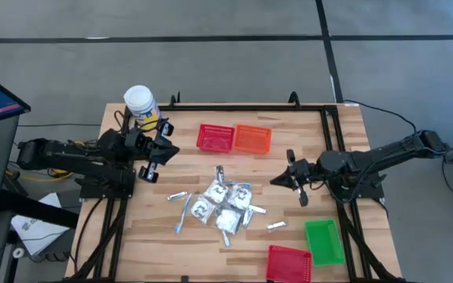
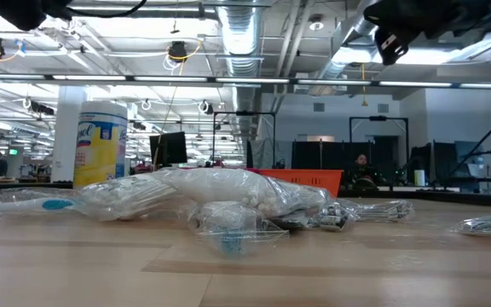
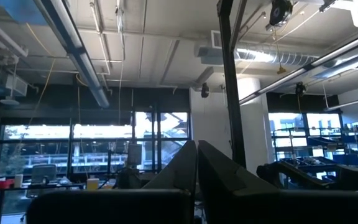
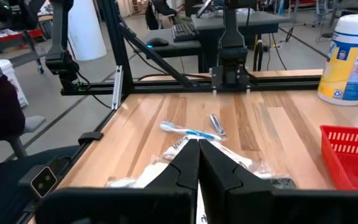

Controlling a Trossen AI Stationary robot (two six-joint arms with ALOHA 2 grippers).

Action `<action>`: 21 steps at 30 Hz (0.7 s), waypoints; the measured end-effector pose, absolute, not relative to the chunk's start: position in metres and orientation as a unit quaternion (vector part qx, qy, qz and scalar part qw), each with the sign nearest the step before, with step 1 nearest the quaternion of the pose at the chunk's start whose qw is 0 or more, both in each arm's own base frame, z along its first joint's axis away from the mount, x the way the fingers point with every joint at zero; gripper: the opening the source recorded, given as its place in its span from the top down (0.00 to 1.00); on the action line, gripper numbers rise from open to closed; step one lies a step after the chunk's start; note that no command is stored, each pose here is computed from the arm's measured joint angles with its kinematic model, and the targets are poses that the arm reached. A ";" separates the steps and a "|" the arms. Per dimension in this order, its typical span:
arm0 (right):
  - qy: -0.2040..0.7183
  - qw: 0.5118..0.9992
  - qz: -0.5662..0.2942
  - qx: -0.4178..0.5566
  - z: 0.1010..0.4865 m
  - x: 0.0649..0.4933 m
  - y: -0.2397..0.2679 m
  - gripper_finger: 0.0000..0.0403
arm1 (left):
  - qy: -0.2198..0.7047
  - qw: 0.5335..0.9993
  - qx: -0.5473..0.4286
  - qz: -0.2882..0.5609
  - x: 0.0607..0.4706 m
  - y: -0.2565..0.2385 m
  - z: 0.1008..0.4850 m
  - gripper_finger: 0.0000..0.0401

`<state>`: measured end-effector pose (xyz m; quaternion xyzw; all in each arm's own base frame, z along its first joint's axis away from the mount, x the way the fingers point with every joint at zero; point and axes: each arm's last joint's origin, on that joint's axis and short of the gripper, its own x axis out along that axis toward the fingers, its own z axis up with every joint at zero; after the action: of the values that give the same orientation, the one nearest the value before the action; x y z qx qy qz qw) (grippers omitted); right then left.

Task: Pick & Place Travel size toiletries
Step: Put the white cotton pack into the orange bin

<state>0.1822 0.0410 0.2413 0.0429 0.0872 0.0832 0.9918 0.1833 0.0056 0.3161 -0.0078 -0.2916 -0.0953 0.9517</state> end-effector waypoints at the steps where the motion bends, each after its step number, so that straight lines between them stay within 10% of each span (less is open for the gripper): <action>1: 0.087 0.992 0.083 0.043 0.241 0.182 0.041 1.00 | -0.292 0.952 -0.008 -0.095 0.183 0.006 0.316 0.98; 21: 0.087 0.991 0.083 0.050 0.241 0.182 0.041 1.00 | -0.290 0.952 -0.008 -0.095 0.183 0.006 0.316 0.98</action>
<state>0.1822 0.0410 0.2414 0.0501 0.0875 0.0826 0.9915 0.1834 0.0056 0.3158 -0.0080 -0.2904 -0.0953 0.9521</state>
